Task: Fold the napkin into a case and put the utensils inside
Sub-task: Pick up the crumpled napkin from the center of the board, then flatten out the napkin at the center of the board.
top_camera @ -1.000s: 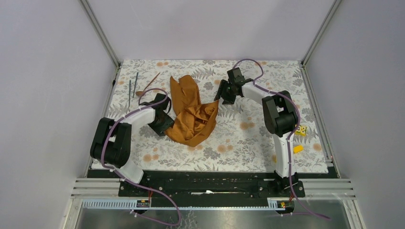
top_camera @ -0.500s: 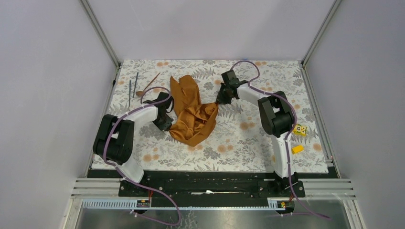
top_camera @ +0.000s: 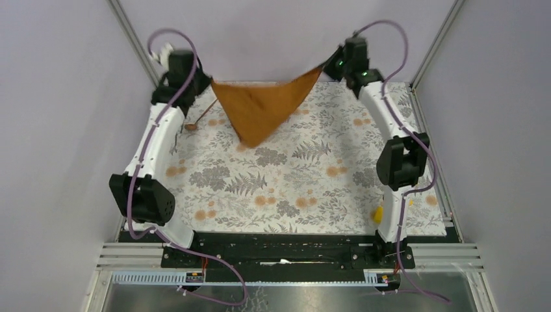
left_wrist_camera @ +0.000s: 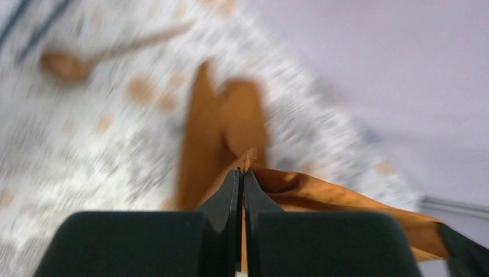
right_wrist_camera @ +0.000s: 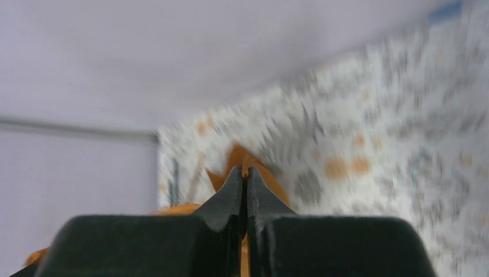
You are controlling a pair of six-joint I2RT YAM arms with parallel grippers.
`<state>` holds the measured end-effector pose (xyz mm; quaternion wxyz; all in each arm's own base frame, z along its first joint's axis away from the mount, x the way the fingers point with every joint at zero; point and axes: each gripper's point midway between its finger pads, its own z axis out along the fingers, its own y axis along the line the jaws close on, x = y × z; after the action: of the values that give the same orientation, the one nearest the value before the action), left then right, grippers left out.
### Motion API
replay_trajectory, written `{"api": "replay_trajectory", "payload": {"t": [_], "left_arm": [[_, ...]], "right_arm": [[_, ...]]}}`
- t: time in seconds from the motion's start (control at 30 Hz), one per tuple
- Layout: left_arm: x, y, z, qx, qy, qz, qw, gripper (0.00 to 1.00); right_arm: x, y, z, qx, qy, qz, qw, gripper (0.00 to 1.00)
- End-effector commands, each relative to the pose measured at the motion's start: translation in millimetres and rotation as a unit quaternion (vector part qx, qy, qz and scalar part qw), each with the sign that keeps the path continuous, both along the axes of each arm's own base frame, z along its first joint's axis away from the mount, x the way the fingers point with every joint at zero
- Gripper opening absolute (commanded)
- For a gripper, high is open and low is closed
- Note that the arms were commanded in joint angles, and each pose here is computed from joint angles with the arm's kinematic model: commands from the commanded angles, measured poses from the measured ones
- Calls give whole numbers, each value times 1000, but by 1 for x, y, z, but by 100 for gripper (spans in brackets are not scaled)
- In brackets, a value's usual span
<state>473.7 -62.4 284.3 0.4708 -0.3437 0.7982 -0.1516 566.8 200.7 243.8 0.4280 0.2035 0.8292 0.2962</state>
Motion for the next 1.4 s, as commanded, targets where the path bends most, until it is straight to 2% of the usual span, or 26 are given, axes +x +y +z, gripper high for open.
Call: {"api": "replay_trajectory", "payload": {"t": [0.0,0.13,0.23,0.37,0.5,0.6,0.67,0.73,0.77,0.8,0.83,0.87,0.93,0.97,1.0,1.07,1.1,1.13,1.23,1.3,1.37], "left_arm": [[9,13,155,38,-179,3,983,0],[-12,6,195,30,-233,-25,972,0],[-37,-1,174,18,-224,-45,973,0],[-84,-6,107,-1,-167,-58,984,0],[-146,-12,-8,-48,-57,-62,995,0],[-196,-18,-97,-84,34,-64,994,0],[-228,-14,-154,-94,102,-48,989,0],[-249,-9,-184,-98,147,-30,984,0],[-254,-9,-191,-100,160,-29,982,0],[-259,-9,-197,-100,175,-26,979,0],[-264,-7,-201,-100,191,-18,976,9],[-268,-5,-203,-98,204,-9,974,25],[-267,-2,-198,-86,211,-5,974,56],[-263,-1,-191,-77,208,-13,975,66],[-257,-2,-181,-67,199,-24,977,68],[-243,-2,-161,-46,178,-43,982,81],[-234,-2,-151,-35,163,-55,984,95],[-225,-2,-144,-25,156,-60,986,98],[-192,-7,-125,-1,138,-87,987,99],[-156,-16,-116,7,114,-124,986,99],[-125,-29,-129,-5,140,-159,977,99]], "right_arm": [[0,-30,171,39,-177,-28,983,0],[-32,-36,227,41,-234,-14,971,0],[-57,-43,205,34,-212,-20,977,0],[-103,-39,119,50,-127,3,991,0],[-171,-35,-3,54,5,32,998,0],[-239,-31,-97,53,114,83,989,0],[-279,-28,-136,55,157,99,981,0],[-309,-38,-167,43,198,92,975,1],[-321,-45,-179,29,217,80,972,3],[-332,-54,-190,11,237,69,969,10],[-338,-60,-195,-1,246,60,967,18],[-342,-67,-199,-15,253,49,966,32],[-339,-79,-194,-59,245,48,967,49],[-332,-83,-187,-75,231,43,969,59],[-323,-87,-178,-91,214,37,972,66],[-301,-96,-160,-124,184,21,975,75],[-291,-97,-152,-135,174,19,975,79],[-278,-97,-145,-147,159,19,976,81],[-231,-86,-125,-150,116,29,981,86],[-200,-77,-121,-146,108,40,983,86],[-167,-69,-128,-143,110,48,982,87]]}}
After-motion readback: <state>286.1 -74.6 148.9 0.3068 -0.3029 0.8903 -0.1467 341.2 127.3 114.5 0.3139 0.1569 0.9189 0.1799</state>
